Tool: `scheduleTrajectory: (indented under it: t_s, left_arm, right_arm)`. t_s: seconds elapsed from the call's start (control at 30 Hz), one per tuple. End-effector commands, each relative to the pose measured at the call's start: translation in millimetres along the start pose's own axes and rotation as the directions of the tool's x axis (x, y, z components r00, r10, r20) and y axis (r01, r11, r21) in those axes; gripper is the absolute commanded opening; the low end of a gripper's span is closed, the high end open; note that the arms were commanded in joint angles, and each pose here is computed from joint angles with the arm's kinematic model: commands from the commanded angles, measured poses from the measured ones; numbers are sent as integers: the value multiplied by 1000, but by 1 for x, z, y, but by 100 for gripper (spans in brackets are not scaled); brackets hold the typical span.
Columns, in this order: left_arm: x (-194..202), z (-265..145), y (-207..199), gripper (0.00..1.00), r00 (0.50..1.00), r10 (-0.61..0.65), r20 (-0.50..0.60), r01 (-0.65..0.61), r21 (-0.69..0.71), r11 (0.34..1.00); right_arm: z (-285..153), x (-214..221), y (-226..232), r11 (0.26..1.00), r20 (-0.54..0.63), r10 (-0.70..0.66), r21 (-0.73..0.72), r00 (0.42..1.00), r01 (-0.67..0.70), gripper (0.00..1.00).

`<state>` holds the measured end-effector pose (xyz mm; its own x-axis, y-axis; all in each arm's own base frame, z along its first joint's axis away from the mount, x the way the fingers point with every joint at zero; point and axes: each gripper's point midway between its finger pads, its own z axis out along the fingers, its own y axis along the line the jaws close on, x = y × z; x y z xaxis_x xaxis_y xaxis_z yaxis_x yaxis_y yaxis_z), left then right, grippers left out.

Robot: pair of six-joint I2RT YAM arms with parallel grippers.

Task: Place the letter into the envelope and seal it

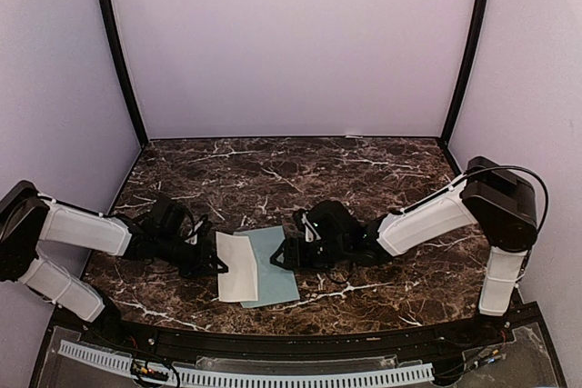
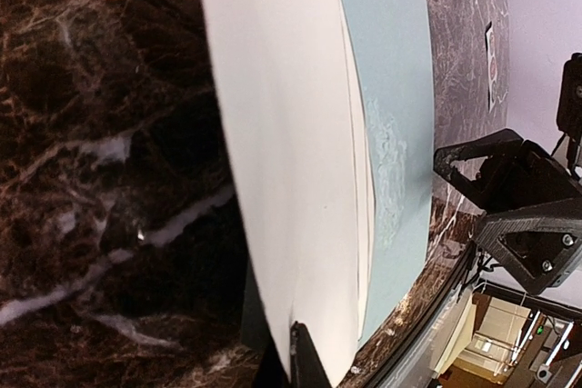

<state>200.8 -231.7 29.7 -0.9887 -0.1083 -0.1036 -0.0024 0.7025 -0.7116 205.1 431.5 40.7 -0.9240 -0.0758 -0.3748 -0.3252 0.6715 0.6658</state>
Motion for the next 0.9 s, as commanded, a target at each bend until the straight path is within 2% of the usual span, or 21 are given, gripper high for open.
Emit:
scheduleTrajectory:
  t_s: [0.0,0.33,0.53,0.87]
  left_arm:
    - [7,5,10,0,999,-19,-32,19,-10,1000]
    - [6,11,10,0,999,-12,-35,12,7,1000]
    - [0,12,-2,0,999,20,-25,-19,66,998]
    - [-5,17,-9,0,1000,23,-14,-21,111,994]
  right_arm:
    - [8,8,0,1000,-31,-4,-2,1000,4,68]
    - [6,9,2,1000,-28,-11,-23,1000,10,67]
    - [4,10,8,998,-28,-20,-57,999,18,67]
    - [6,11,12,996,-34,-29,-79,999,26,61]
